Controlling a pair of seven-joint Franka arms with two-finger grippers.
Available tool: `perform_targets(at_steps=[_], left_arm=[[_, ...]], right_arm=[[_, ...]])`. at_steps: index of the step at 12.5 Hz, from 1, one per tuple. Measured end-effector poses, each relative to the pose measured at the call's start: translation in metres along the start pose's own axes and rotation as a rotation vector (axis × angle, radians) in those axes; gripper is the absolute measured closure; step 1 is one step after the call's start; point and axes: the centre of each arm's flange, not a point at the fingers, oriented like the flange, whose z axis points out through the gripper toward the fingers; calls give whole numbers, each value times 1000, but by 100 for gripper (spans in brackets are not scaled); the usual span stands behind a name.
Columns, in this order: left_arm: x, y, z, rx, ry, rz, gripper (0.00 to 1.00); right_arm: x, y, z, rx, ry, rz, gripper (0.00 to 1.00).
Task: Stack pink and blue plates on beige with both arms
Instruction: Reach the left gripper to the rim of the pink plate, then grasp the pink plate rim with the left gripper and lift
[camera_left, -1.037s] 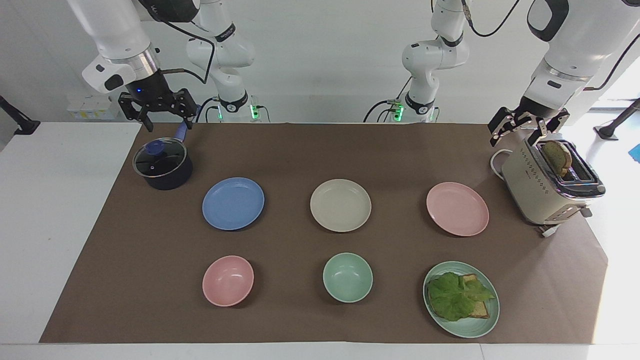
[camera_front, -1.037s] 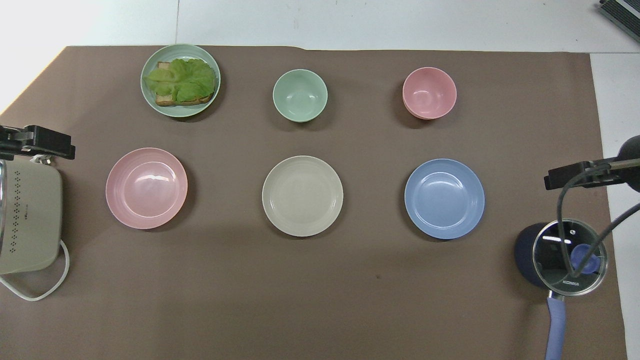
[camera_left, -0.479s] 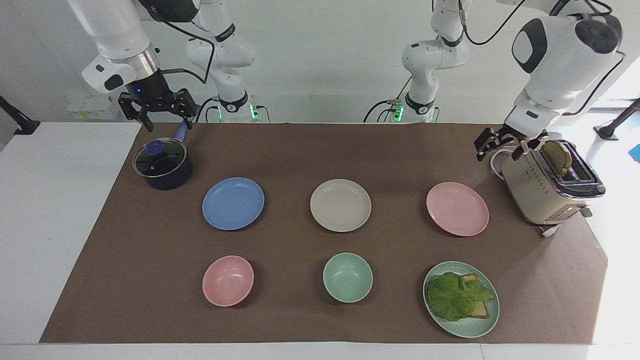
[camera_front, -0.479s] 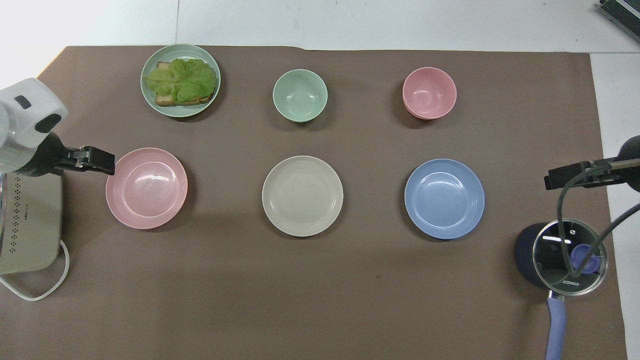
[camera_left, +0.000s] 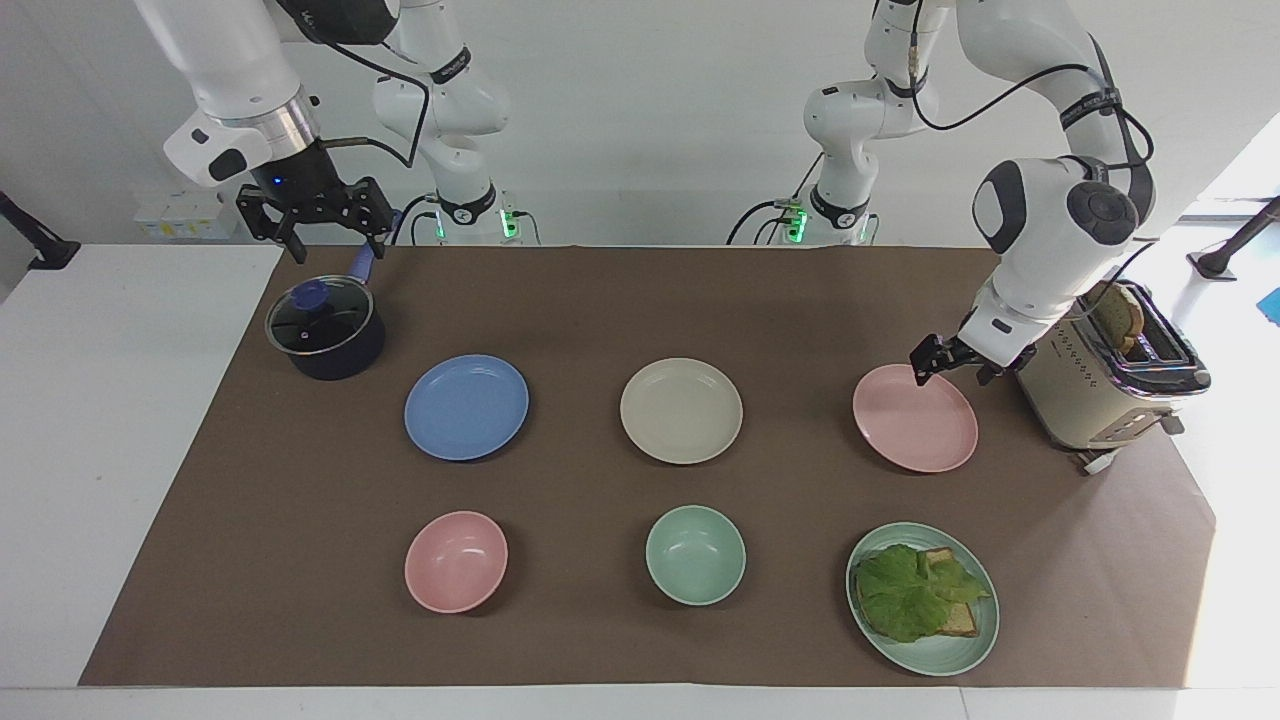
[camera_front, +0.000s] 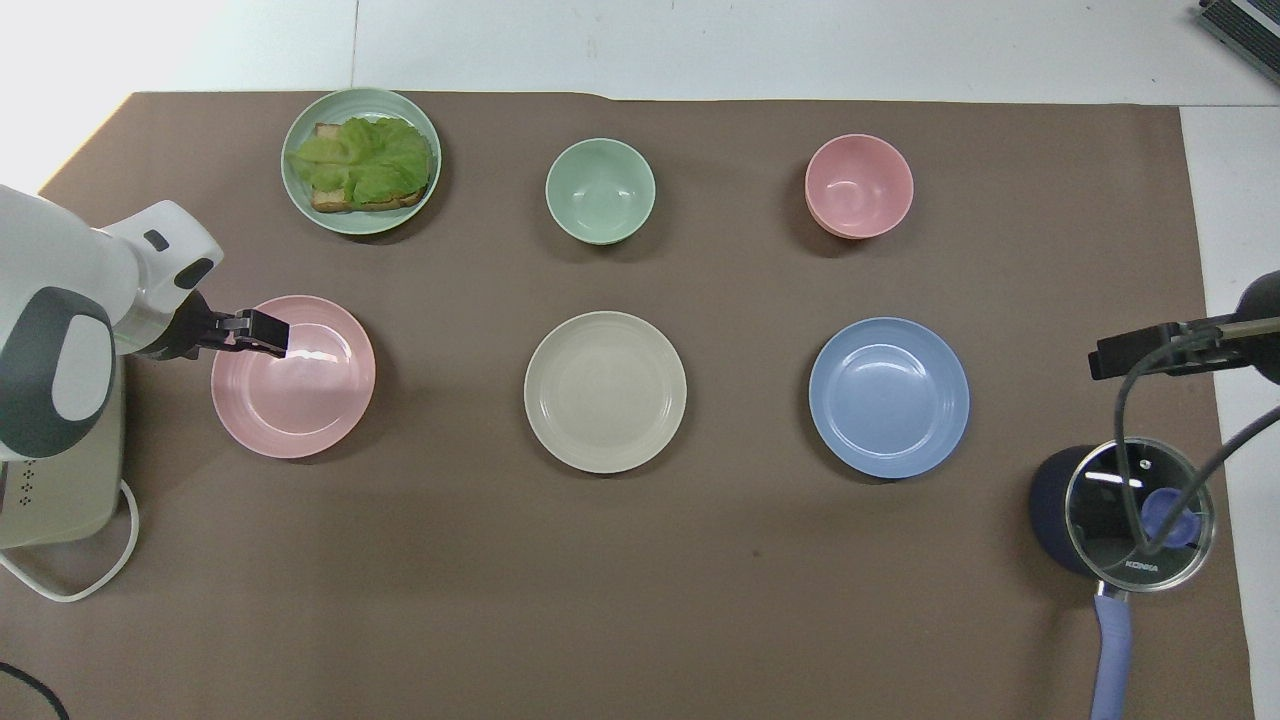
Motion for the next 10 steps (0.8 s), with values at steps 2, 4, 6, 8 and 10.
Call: perform_targets(at_steps=[2, 4, 6, 8, 10], left_arm=[[8, -20, 26, -8, 5, -33, 0], [15, -40, 49, -14, 40, -66, 0], [16, -58, 60, -17, 48, -96, 0], [16, -68, 73, -20, 34, -113, 0], [14, -70, 81, -22, 20, -117, 0]], right_arm=[[0, 0, 0, 0, 0, 0, 0], [0, 0, 0, 0, 0, 0, 0], [0, 0, 0, 0, 0, 0, 0], [0, 0, 0, 0, 0, 0, 0], [0, 0, 0, 0, 0, 0, 0]])
